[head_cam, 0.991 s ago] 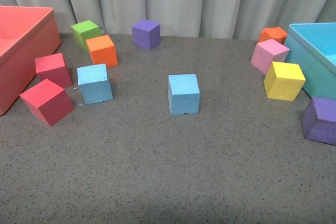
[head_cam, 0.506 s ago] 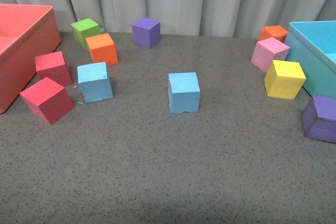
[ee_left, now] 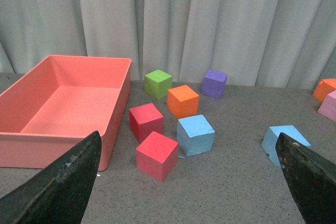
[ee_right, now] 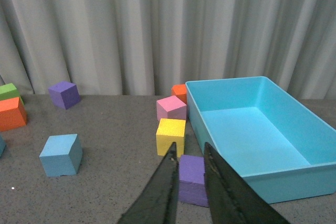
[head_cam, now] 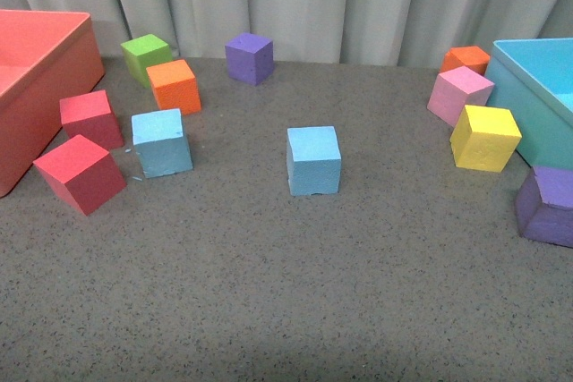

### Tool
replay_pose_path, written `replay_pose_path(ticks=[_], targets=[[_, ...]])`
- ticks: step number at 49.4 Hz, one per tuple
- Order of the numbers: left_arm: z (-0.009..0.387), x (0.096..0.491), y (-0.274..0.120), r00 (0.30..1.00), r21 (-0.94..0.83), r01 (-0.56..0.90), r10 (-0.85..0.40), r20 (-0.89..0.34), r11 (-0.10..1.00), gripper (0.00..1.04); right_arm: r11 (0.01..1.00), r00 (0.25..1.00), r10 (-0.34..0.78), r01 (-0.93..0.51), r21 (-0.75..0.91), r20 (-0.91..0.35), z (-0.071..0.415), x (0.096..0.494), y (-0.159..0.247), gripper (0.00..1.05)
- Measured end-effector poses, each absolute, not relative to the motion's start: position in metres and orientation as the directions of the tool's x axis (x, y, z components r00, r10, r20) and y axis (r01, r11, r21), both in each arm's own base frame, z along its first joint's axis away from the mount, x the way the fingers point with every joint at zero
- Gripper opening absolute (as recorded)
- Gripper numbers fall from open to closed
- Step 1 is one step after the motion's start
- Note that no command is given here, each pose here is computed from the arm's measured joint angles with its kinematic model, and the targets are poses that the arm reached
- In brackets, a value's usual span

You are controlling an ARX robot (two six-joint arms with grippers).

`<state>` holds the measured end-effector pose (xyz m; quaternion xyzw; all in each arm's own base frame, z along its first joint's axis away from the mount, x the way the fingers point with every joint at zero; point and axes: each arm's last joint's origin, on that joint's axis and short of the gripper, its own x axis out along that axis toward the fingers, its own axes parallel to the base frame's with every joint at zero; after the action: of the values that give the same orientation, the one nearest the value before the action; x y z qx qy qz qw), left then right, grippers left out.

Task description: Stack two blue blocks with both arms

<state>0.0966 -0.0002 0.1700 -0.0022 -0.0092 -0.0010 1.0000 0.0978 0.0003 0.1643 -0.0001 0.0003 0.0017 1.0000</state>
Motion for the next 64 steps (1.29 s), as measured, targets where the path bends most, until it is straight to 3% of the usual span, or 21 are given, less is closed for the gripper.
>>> replay_pose_path(ticks=[10,14,18,27,32,38,64], targets=[[0.170,0.097,0.000,1.000,-0.006,-0.001,0.001,0.011,1.000,0.98,1.000,1.000,0.003,-0.003,0.000,0.001,0.164,0.098,0.000,0.61],[0.167,0.104,-0.001,0.972,-0.033,-0.094,0.084,-0.218,0.995,0.98,1.000,1.000,0.003,-0.003,0.000,0.001,0.164,0.098,0.000,0.79],[0.172,0.127,-0.006,0.955,-0.061,-0.092,0.071,-0.288,0.994,0.98,1.000,1.000,0.004,-0.004,0.000,0.001,0.164,0.098,0.000,0.96],[0.196,0.197,-0.026,0.926,-0.070,-0.070,0.039,-0.375,0.995,0.98,1.000,1.000,0.003,-0.003,0.000,0.001,0.164,0.098,0.000,0.95],[0.184,0.255,-0.044,0.825,-0.076,-0.081,0.024,-0.564,0.994,0.98,1.000,1.000,0.003,-0.003,0.000,0.001,0.164,0.098,0.000,0.95],[0.174,0.312,-0.058,0.742,-0.059,-0.138,0.064,-0.667,0.989,0.98,1.000,1.000,0.003,-0.003,0.000,0.001,0.164,0.098,0.000,0.95],[0.151,0.409,-0.093,0.591,-0.005,-0.164,0.095,-0.801,0.986,0.98,1.000,1.000,0.003,-0.003,0.000,0.001,0.164,0.098,0.000,0.95]])
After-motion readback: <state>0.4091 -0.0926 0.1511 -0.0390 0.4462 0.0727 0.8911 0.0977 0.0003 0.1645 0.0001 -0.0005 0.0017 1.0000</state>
